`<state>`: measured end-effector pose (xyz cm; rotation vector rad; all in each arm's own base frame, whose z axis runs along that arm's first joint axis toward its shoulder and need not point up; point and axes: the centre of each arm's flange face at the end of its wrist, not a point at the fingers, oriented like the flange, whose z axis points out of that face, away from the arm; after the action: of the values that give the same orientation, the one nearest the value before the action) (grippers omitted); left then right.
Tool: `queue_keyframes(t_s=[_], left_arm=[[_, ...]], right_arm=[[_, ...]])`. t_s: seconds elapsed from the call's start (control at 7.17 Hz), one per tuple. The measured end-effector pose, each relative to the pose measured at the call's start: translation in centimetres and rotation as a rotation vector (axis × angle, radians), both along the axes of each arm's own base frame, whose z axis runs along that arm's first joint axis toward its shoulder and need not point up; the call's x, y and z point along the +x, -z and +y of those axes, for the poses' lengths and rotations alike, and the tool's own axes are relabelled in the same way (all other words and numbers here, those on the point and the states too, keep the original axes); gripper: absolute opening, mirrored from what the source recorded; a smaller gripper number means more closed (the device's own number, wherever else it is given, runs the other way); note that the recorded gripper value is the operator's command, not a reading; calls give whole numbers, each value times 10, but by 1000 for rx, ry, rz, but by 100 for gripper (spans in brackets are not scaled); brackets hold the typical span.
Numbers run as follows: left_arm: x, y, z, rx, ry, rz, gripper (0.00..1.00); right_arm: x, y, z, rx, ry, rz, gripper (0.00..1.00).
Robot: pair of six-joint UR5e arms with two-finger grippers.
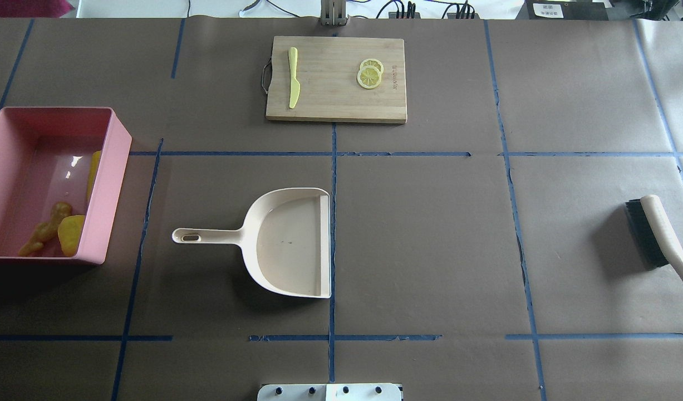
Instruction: Sweep and dump trash into bin
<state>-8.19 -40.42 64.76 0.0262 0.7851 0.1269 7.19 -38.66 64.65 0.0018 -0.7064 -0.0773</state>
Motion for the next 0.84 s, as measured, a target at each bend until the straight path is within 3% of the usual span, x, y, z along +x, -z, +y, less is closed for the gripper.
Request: queue_keyframes(t_s=[0.84], left_arm=[[0, 4, 0, 7, 0, 0, 100]], right_arm=[[-1, 0, 0, -3, 0, -5, 100]])
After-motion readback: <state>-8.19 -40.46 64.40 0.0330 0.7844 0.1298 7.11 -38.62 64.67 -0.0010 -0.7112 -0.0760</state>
